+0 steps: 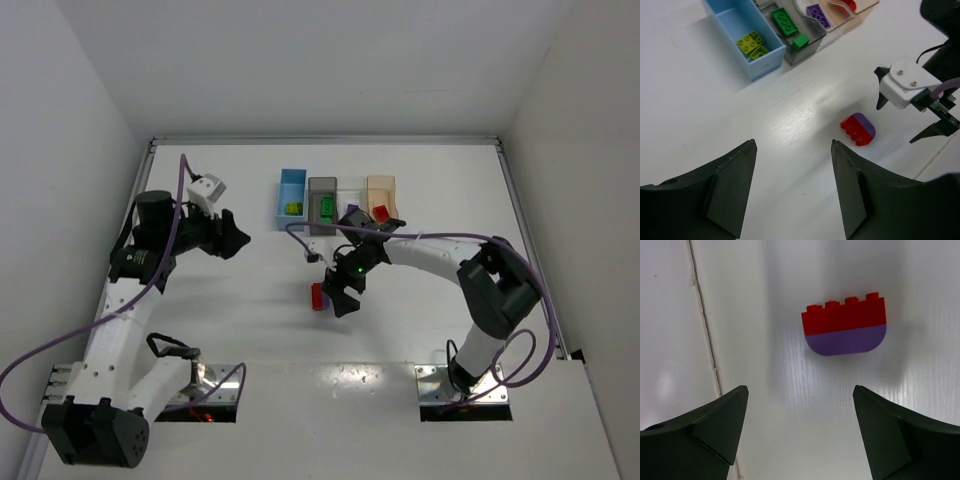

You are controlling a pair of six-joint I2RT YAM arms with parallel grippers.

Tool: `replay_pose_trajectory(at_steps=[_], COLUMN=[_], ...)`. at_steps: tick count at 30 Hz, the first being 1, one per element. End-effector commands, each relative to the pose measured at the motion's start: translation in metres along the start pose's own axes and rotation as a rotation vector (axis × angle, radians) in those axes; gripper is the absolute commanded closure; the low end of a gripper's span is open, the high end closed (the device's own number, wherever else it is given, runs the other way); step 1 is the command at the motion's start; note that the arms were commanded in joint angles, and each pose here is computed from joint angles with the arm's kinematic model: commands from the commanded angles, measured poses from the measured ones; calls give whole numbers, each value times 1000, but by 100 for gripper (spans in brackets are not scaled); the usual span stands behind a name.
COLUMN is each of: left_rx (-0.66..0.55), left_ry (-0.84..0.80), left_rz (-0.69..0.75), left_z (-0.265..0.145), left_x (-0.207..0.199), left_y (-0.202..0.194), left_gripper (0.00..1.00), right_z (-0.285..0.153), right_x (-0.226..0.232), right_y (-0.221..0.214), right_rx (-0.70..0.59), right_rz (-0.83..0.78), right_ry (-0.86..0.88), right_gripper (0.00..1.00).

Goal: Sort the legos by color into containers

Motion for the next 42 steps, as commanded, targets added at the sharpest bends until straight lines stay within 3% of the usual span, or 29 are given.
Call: replay_pose_trajectory(at_steps=[1,5,9,16,22,35,42], left_rx=[-81,-82,-80,-69,-69,-51,-52], left_ry=[76,73,73,90,90,97,88], left_rz=[-14,-19,-19,-38,-38,-42,-51], left_z=[-11,-11,-10,-8,-8,-2,0], left_x=[4,5,6,13,13,19,18], left_y=[3,-2,1,-2,-2,-6,-8], left_gripper=[33,33,33,33,33,33,33], right_z=[2,5,14,25,40,46,44], right_x=[-2,2,0,-18,-29,-21,-16], right_y=[24,24,24,41,33,36,24], right_rx=[-83,-96,-4,6,71,42,59], right_rz=[-1,-76,-136,-240,-235,-183,-236], right_ry=[-30,-107,-49,-90,-70,8,21], right_gripper=[14,10,4,2,2,1,1])
Point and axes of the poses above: each gripper's point midway between its finger pads, its own z axis out along the fingers, its own x axis along the line the jaws close on, y = z × x, the point moved 5 cm from there along -z, back along the fingers
